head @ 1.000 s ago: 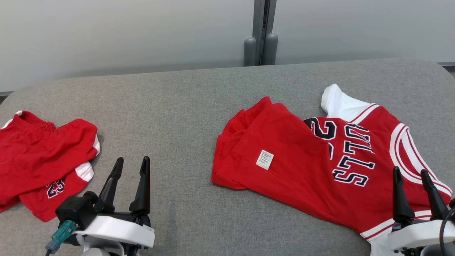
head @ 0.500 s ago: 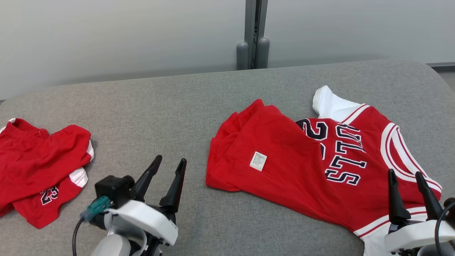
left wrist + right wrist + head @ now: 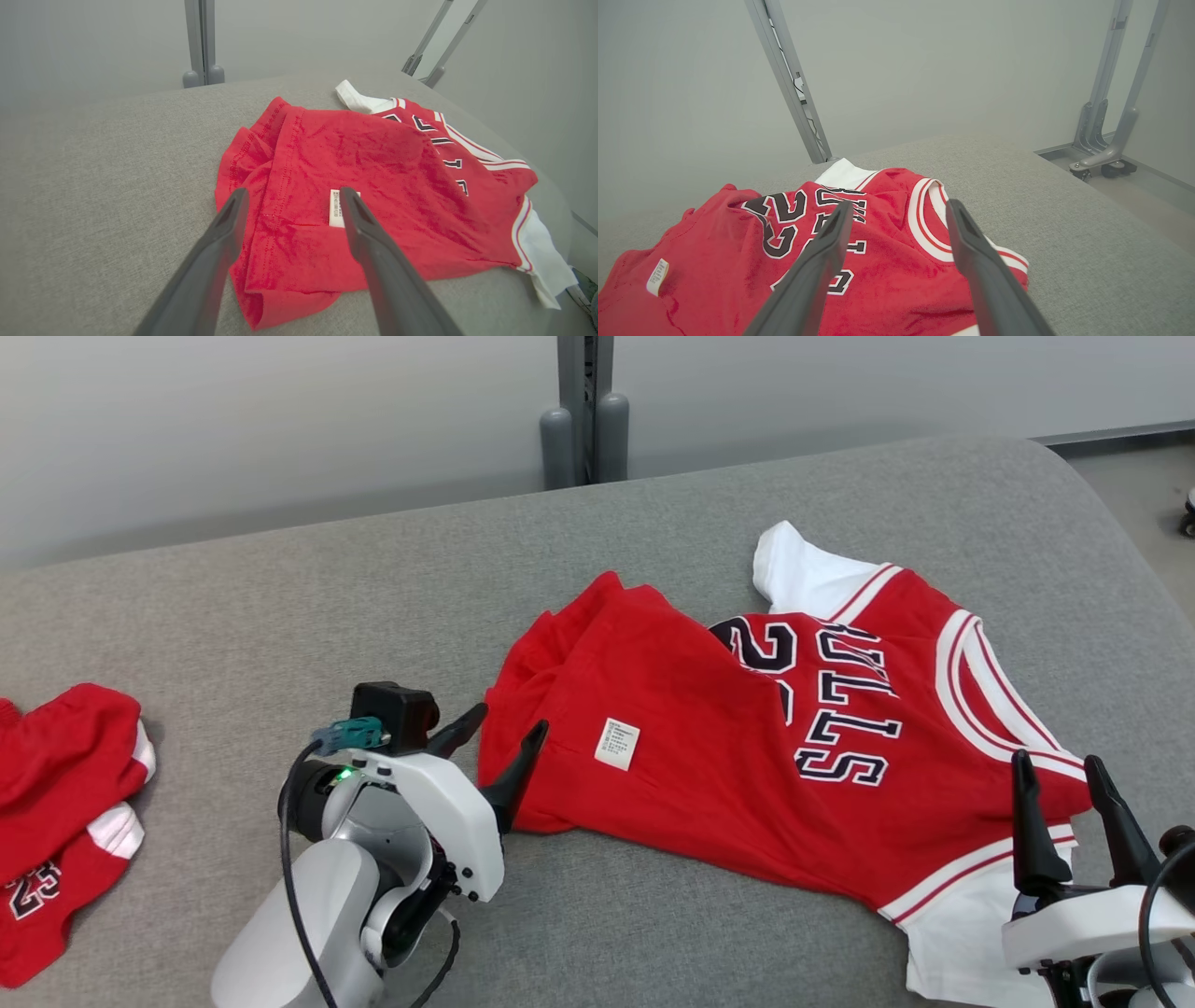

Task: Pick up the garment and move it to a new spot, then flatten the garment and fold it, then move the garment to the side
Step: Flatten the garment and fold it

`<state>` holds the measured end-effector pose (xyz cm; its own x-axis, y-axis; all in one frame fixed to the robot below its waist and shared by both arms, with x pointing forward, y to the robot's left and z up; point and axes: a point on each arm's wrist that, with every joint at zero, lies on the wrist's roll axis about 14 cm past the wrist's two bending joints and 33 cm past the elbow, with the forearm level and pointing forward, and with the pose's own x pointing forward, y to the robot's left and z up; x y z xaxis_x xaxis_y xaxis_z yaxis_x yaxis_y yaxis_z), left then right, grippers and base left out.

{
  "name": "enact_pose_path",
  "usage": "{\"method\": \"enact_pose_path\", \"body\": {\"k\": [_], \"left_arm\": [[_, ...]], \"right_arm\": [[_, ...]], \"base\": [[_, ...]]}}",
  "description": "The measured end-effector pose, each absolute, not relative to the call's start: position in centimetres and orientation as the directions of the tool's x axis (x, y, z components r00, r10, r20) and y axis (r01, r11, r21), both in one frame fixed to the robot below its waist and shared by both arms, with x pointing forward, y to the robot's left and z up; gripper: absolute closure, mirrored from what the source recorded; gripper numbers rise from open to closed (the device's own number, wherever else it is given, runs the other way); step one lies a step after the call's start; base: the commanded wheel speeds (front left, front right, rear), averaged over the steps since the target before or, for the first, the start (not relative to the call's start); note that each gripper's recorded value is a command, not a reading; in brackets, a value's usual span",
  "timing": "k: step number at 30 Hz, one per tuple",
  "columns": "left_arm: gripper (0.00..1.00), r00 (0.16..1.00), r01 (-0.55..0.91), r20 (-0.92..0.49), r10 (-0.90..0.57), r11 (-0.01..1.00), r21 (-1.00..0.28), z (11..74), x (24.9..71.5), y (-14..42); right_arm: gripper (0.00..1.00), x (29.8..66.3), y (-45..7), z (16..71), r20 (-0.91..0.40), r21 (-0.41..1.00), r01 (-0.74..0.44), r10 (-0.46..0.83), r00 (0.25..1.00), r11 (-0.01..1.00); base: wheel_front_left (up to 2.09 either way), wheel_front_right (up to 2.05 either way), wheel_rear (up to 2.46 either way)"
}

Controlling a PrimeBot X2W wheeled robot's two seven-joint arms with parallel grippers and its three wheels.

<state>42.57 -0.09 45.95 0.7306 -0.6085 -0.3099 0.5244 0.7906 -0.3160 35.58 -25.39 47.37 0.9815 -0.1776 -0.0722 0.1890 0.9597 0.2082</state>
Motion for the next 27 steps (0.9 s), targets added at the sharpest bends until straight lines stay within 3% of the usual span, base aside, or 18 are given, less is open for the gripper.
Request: {"method": "enact_pose_path", "body": {"k": [13,27], "left_arm": [[0.0,0.542,0.567,-0.586,-0.603,0.776,-0.275,38.5,43.3,-2.8],[0.0,0.51,0.586,-0.614,-0.602,0.766,-0.264,37.3,45.1,-3.5]], "right_arm": [[0.0,35.2,-27.2,47.2,-0.067,0.202,0.248,-0.239,0.969,0.948],[0.0,34.3,-28.2,46.2,-0.086,0.208,0.291,-0.278,0.957,0.934]], "base": [[0.0,0.0,0.0],[0.0,0.0,0.0]]}}
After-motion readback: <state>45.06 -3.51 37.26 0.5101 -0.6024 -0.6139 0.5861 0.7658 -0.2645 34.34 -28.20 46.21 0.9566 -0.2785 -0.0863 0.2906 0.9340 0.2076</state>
